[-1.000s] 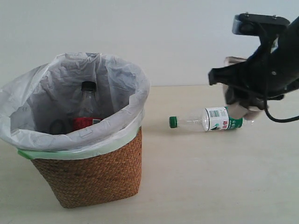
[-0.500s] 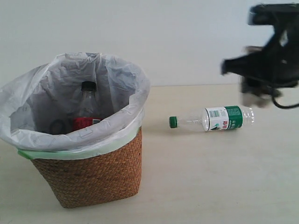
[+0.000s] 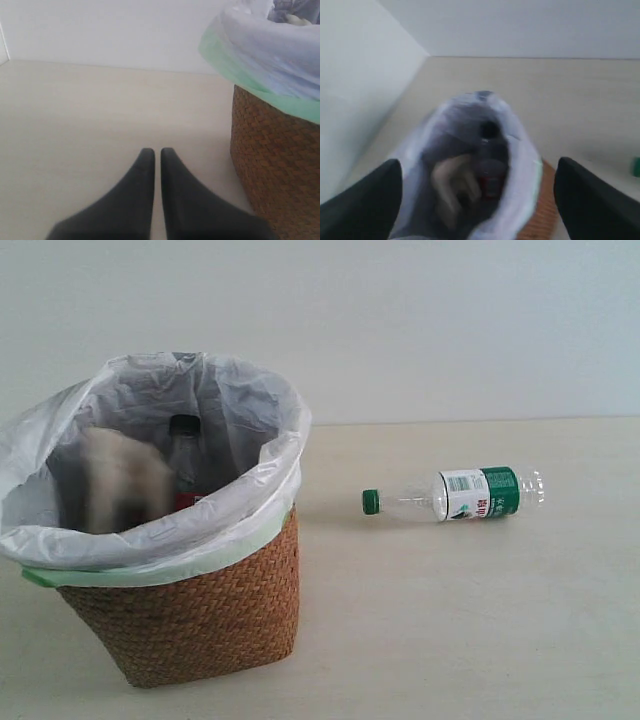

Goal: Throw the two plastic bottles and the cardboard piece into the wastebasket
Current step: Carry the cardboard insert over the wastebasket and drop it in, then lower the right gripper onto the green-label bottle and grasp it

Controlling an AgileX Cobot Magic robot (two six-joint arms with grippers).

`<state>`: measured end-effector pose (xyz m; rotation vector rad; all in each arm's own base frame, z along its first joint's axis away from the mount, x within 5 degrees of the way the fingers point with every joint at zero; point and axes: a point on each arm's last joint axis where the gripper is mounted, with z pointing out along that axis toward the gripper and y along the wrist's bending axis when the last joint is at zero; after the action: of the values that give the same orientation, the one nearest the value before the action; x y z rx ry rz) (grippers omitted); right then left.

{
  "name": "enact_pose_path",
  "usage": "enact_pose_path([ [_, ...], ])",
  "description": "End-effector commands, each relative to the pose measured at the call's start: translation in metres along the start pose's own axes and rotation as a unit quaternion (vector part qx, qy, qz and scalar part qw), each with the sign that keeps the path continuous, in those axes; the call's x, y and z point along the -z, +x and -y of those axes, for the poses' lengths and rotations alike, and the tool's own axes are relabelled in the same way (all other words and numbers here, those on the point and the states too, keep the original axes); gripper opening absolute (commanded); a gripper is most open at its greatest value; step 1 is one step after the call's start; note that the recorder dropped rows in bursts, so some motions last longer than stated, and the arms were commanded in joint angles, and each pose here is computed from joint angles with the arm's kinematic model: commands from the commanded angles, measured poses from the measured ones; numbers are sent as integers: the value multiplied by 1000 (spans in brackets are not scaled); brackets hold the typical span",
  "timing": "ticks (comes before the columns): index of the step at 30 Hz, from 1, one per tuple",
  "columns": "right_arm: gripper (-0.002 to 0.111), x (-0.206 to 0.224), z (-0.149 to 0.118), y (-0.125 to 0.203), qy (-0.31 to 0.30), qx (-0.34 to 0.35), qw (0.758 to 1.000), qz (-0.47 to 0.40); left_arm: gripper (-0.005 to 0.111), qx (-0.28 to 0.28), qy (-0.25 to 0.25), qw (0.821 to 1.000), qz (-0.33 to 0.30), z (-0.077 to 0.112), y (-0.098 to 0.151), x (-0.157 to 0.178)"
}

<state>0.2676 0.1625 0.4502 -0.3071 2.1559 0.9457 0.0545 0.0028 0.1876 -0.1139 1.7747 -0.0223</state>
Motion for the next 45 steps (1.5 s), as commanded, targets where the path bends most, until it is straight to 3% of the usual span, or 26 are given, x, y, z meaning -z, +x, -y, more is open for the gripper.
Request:
enact_pose_path([
  [1, 74, -2, 32, 9, 142, 12, 989, -28, 4, 0, 3, 1000, -1, 0, 1, 0],
  [7, 74, -9, 57, 21, 224, 40, 973, -48, 4, 0, 3, 1000, -1, 0, 1, 0],
  [13, 74, -39, 97, 41, 318, -13, 944, -85, 4, 0, 3, 1000, -1, 0, 1, 0],
  [18, 74, -75, 126, 54, 348, -10, 931, -112, 4, 0, 3, 1000, -1, 0, 1, 0],
  [22, 74, -103, 156, 71, 364, 130, 894, -228, 4, 0, 3, 1000, -1, 0, 1, 0],
  [27, 74, -115, 199, 83, 370, 214, 837, -342, 4, 0, 3, 1000, -1, 0, 1, 0],
  [29, 74, -118, 205, 78, 352, 264, 809, -388, 4, 0, 3, 1000, -1, 0, 1, 0],
  [32, 74, -125, 203, 60, 327, 335, 790, -397, 4, 0, 3, 1000, -1, 0, 1, 0],
  [34, 74, -133, 202, 56, 305, 403, 762, -405, 4, 0, 3, 1000, -1, 0, 1, 0],
  [36, 74, -139, 216, 57, 319, 463, 703, -435, 4, 0, 3, 1000, -1, 0, 1, 0],
  [37, 74, -140, 221, 58, 324, 471, 691, -442, 4, 0, 3, 1000, -1, 0, 1, 0],
  [39, 74, -146, 228, 61, 325, 485, 678, -447, 4, 0, 3, 1000, -1, 0, 1, 0],
  [45, 74, -170, 244, 75, 306, 502, 675, -445, 4, 0, 3, 1000, -1, 0, 1, 0],
])
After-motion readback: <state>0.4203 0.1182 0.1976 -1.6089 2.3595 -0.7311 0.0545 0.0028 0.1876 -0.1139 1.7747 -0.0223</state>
